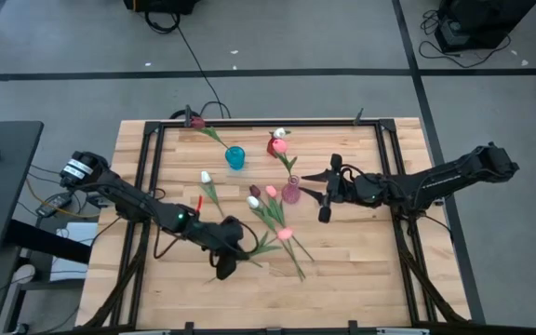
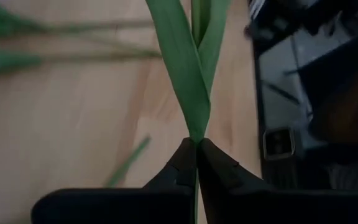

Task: Sort flowers into vase by color
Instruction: Put the left pink tulip into the violet vase

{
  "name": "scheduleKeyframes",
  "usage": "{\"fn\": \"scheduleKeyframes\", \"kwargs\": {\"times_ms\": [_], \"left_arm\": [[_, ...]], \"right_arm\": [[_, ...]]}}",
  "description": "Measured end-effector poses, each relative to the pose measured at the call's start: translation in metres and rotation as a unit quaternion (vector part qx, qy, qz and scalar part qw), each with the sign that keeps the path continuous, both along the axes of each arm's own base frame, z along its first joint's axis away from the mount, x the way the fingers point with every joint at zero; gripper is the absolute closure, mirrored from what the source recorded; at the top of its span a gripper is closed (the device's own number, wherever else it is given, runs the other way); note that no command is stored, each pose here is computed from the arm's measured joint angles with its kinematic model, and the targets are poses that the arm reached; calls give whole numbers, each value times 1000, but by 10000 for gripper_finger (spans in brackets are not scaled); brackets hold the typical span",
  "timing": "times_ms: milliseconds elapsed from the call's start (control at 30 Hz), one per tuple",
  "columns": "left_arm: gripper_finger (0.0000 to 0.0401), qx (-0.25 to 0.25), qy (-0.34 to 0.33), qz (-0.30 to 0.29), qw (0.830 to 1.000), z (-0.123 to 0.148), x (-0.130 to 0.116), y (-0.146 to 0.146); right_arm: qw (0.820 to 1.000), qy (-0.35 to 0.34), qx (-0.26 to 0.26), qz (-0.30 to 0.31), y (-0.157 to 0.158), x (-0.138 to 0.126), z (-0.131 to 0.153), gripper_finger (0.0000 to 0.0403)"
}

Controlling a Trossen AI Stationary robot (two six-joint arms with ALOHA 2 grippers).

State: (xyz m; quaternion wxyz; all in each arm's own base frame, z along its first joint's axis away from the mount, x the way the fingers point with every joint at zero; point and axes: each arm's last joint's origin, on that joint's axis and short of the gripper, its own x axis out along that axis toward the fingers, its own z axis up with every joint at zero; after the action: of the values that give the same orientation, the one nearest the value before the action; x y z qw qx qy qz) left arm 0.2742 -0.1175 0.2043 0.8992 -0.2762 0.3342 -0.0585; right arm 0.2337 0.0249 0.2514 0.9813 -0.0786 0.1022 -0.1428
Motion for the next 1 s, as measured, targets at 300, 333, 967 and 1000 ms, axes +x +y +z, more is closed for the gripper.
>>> {"fn": "scheduleKeyframes", "kwargs": {"times_ms": [300, 333, 967, 1000], "left_arm": [[390, 109, -80, 41, 990, 10, 11, 21], [390, 111, -82, 46, 989, 10, 13, 26], [389, 268, -278, 86, 918, 111, 47, 85], [389, 282, -290, 83, 911, 116, 54, 85]], "right_arm": [[1000, 12, -8, -16, 4, -4, 0, 253], [1000, 11, -8, -16, 4, -4, 0, 253], [997, 11, 41, -70, -17, -28, -28, 253], [996, 14, 42, -81, -18, -30, -29, 253]]}}
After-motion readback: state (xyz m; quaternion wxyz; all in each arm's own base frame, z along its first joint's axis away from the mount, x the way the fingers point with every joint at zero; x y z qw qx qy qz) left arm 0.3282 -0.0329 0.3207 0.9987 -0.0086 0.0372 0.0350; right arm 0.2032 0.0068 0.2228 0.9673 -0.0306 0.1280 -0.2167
